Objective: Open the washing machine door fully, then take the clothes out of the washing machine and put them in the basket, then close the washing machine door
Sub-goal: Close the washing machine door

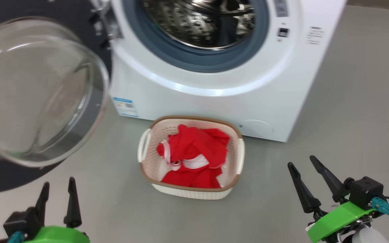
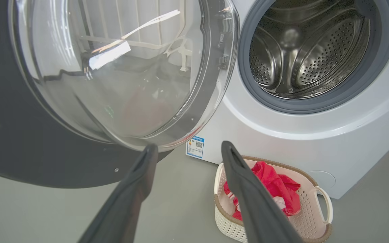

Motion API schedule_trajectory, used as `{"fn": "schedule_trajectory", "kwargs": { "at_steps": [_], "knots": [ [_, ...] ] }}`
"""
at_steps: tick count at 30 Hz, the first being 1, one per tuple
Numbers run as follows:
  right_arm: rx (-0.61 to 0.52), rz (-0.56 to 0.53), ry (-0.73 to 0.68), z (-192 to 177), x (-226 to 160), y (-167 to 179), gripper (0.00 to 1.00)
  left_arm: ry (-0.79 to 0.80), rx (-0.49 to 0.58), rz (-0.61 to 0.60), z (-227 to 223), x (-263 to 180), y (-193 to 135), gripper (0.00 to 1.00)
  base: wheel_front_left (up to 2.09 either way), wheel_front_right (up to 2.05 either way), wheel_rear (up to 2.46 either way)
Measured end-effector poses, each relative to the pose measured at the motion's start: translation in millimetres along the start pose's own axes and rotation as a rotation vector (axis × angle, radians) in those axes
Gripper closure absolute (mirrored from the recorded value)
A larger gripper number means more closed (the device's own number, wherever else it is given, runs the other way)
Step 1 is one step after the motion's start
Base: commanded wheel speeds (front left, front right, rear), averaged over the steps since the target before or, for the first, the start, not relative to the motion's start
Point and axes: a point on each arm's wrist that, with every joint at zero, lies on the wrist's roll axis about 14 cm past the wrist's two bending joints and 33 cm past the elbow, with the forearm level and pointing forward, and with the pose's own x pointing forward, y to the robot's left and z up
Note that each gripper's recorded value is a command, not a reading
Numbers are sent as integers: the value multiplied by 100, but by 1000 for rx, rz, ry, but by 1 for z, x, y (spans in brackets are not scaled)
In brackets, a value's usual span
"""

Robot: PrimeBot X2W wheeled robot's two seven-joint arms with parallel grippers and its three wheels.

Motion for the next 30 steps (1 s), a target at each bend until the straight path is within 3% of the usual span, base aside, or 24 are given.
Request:
{"fn": "schedule_trajectory", "kwargs": {
  "at_steps": [18,30],
  "knots": [
    [9,296,48,-16,44,96,0,-7,-46,236,-1,-65,68,0,0,0,0],
    [7,330,51,-17,47,107,0,-31,-60,260,4,-74,73,0,0,0,0]
  ]
}}
